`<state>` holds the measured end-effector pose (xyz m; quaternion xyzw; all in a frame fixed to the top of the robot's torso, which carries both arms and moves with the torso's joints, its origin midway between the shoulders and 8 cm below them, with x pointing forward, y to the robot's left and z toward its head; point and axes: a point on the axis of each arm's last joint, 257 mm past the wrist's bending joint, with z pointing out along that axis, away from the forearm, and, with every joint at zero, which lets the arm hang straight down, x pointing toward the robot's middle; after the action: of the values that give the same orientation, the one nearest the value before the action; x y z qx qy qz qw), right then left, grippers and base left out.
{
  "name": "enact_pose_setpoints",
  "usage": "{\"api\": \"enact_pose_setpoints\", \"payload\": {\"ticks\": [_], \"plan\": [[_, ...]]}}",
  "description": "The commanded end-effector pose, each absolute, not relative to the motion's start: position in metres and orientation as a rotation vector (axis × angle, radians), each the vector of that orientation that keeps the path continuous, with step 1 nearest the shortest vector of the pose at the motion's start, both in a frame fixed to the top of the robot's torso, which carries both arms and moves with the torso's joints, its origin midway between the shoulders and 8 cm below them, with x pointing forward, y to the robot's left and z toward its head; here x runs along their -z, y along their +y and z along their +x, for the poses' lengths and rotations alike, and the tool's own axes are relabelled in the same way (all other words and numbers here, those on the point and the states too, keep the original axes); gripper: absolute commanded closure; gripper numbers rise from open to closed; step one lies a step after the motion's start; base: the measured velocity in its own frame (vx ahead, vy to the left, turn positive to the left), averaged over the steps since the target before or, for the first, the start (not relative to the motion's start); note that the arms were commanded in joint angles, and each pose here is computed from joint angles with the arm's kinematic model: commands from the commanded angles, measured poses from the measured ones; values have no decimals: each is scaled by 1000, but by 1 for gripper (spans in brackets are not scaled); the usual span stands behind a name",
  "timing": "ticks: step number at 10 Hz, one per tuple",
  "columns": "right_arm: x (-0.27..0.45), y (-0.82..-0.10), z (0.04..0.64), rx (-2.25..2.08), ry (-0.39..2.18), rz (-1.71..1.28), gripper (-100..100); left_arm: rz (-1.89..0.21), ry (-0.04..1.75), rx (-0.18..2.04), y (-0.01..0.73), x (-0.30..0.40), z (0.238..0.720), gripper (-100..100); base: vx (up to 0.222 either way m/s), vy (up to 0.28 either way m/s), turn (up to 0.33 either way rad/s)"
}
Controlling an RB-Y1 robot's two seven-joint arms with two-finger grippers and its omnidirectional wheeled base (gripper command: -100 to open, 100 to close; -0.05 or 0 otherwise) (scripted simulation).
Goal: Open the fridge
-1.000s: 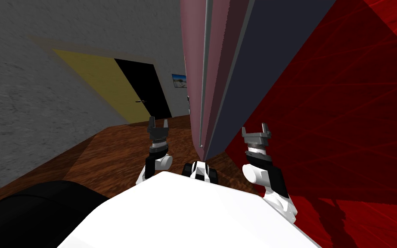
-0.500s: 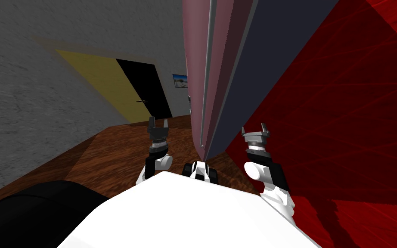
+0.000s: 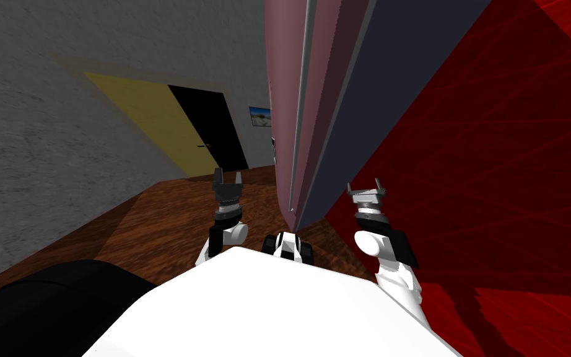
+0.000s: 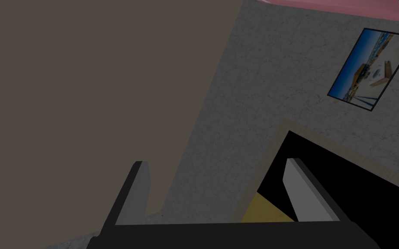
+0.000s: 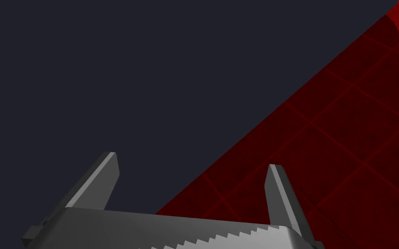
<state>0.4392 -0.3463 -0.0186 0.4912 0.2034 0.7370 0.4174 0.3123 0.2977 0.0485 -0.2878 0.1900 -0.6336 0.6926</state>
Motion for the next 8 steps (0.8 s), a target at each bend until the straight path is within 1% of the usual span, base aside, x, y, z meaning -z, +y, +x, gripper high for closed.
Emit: {"api": "enact_pose_setpoints", "payload": {"ticks": [1, 5, 8], "plan": [[28, -355, 450, -1895, 479, 1316, -100, -643, 425, 1415, 298, -49, 312, 0, -7, 25, 11], [37, -362, 458, -1970, 418, 1412, -100, -643, 424, 1415, 298, -49, 312, 0, -8, 25, 4], [54, -371, 474, -2034, 367, 1548, -100, -643, 424, 1415, 298, -49, 312, 0, -9, 33, 6]]}}
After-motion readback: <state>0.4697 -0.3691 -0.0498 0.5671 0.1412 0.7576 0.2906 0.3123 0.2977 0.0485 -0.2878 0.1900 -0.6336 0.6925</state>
